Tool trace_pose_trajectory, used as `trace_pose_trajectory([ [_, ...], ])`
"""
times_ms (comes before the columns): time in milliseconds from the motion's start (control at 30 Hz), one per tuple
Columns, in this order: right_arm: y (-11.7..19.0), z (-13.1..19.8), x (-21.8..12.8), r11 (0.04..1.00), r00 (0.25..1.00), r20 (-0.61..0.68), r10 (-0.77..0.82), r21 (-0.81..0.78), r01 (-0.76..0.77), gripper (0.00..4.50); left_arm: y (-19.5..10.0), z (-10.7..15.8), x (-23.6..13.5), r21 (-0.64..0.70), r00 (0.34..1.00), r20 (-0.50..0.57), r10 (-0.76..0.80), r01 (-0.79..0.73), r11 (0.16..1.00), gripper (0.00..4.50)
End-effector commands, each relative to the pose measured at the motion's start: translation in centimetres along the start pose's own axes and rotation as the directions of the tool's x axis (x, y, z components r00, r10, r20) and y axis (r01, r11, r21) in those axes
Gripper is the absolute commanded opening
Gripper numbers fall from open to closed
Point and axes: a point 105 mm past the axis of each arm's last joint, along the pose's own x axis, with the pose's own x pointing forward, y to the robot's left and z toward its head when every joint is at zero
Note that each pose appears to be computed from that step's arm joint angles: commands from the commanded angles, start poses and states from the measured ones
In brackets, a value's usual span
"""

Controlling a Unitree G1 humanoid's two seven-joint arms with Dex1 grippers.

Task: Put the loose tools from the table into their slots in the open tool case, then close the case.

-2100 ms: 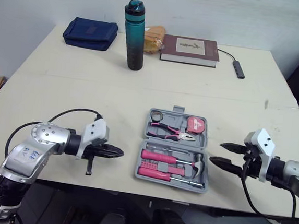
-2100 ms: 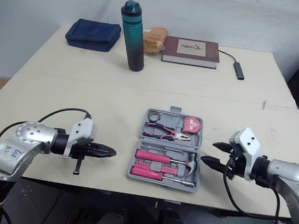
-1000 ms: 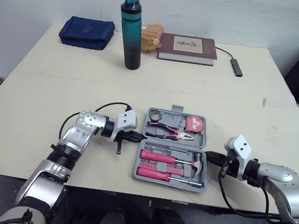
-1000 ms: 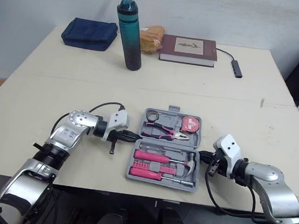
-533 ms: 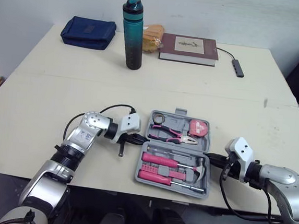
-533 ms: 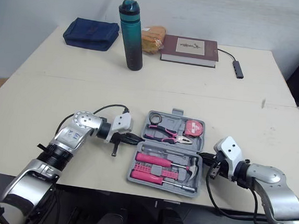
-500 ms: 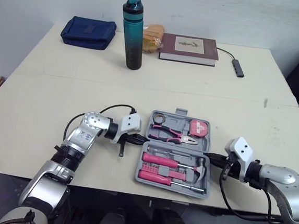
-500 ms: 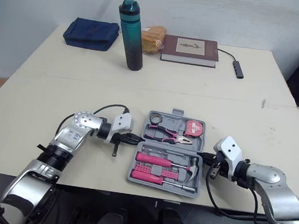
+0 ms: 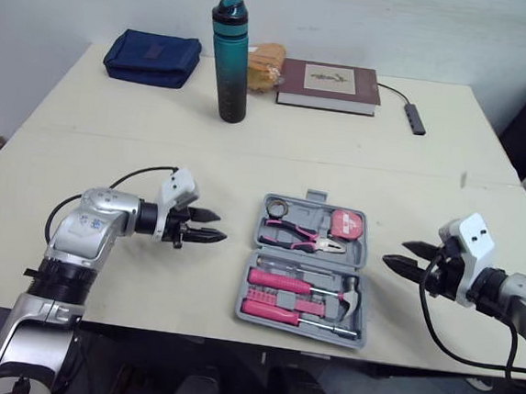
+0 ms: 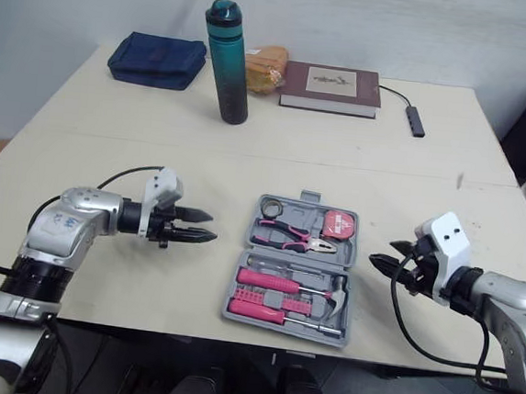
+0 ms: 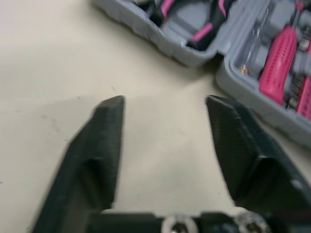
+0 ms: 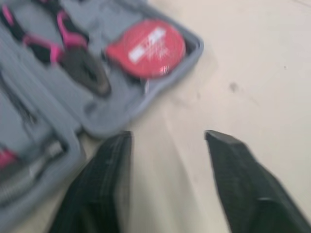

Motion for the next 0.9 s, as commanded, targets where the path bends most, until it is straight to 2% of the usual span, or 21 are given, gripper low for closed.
trace_pose_trajectory([
  [33, 0.4, 0.2, 1.0, 0.986, 1.0, -0.007, -0.008, 0.164, 0.009, 4.48, 0.3, 2.2, 1.1, -0.126, 0.998, 0.055, 0.02, -0.013, 0.992, 3.59],
  [133, 0.7, 0.2, 1.9, 0.975, 1.0, -0.02, -0.011, 0.22, 0.015, 4.48, -0.2, 2.6, 2.0, -0.179, 0.998, 0.061, -0.001, 0.012, 0.984, 3.59],
  [267, 0.6, -0.4, 2.6, 0.978, 0.996, -0.07, -0.048, 0.198, 0.061, 4.48, -0.4, 2.6, 3.7, -0.179, 1.0, 0.027, 0.01, -0.005, 0.984, 3.59],
  [567, 0.1, -0.7, 3.2, 0.974, 0.992, -0.083, -0.092, 0.202, 0.108, 4.48, -1.1, 1.1, 6.0, -0.118, 0.999, -0.044, 0.0, -0.006, 0.993, 3.59],
  [600, 0.2, -0.6, 3.3, 0.974, 0.993, -0.08, -0.09, 0.203, 0.105, 4.49, -1.0, 1.0, 6.2, -0.118, 0.999, -0.047, 0.003, -0.009, 0.993, 3.34],
  [700, 0.5, -0.3, 3.6, 0.975, 0.995, -0.067, -0.077, 0.203, 0.09, 3.71, -0.8, 0.6, 6.5, -0.112, 0.998, -0.067, 0.014, -0.021, 0.993, 2.37],
  [767, 0.6, -0.2, 3.8, 0.976, 0.995, -0.065, -0.075, 0.2, 0.087, 2.59, -0.7, 0.5, 6.5, -0.117, 0.997, -0.072, 0.018, -0.026, 0.993, 1.33],
  [867, 0.7, -0.2, 4.0, 0.977, 0.995, -0.07, -0.074, 0.196, 0.087, 1.02, -0.6, 0.5, 6.7, -0.127, 0.997, -0.071, 0.018, -0.027, 0.992, 0.0],
  [900, 0.8, -0.2, 4.0, 0.978, 0.995, -0.075, -0.071, 0.191, 0.084, 0.6, -0.7, 0.5, 6.8, -0.132, 0.998, -0.069, 0.013, -0.022, 0.991, 0.0],
])
